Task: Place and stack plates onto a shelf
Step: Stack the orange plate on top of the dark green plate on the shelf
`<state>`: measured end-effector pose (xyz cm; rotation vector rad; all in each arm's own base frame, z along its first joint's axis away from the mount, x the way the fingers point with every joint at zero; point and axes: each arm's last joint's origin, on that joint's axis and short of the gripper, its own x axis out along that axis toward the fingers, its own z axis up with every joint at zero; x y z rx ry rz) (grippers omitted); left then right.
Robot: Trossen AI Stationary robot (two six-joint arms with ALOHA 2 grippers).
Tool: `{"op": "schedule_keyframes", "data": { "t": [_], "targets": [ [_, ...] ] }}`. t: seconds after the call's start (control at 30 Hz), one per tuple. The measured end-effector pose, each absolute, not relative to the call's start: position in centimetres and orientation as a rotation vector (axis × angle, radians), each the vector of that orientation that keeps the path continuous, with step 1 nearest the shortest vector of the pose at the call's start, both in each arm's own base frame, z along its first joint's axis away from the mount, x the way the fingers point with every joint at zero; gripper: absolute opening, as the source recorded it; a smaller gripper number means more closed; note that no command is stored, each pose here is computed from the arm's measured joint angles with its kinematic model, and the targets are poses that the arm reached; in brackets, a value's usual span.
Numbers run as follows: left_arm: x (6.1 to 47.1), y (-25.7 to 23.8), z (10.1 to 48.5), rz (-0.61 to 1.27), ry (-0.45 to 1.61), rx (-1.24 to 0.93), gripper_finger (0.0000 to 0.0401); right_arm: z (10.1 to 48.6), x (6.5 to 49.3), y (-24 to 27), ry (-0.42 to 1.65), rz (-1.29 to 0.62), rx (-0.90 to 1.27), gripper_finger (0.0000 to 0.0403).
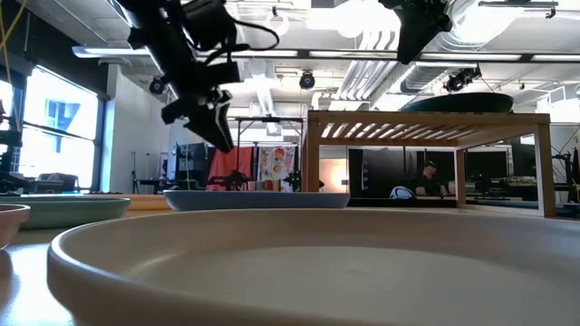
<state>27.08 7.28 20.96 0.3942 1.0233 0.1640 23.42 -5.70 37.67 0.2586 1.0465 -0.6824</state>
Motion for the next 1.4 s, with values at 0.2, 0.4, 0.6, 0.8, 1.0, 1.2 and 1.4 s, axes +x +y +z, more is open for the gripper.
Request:
{"op": "schedule_keyframes", "data": {
  "t": [0.2, 0.4, 0.6, 0.8, 1.0, 1.2, 1.4],
  "targets": [
    [27.7, 7.4, 19.3, 0.145, 1.084, 0.387, 0.0087, 37.7, 23.4, -5.7, 1.047, -0.682, 0.259, 0.0077],
    [28.4, 7.6, 17.6, 0.141, 1.119, 0.369, 0.0087, 37.7, 23.4, -5.7, 1.047, -0.680, 0.260, 0.0077],
    [28.8, 7.7, 16.5, 0.134, 1.147, 0.362, 0.0087, 37.7, 23.4, -5.7, 1.048, -0.679, 0.261, 0.0077],
    [29.1, 7.8, 15.6, 0.119, 1.174, 0.355, 0.0087, 37.7, 23.4, -5.7, 1.047, -0.679, 0.261, 0.0077],
    [29.1, 7.8, 15.2, 0.116, 1.187, 0.354, 0.0087, 37.7, 23.4, -5.7, 1.047, -0.679, 0.261, 0.0077],
    [29.1, 7.9, 15.3, 0.159, 1.199, 0.404, 0.0087, 37.7, 23.4, -5.7, 1.047, -0.680, 0.261, 0.0077],
    [29.1, 8.0, 15.3, 0.170, 1.202, 0.411, 0.0087, 37.7, 23.4, -5.7, 1.047, -0.680, 0.261, 0.0077]
  ]
}}
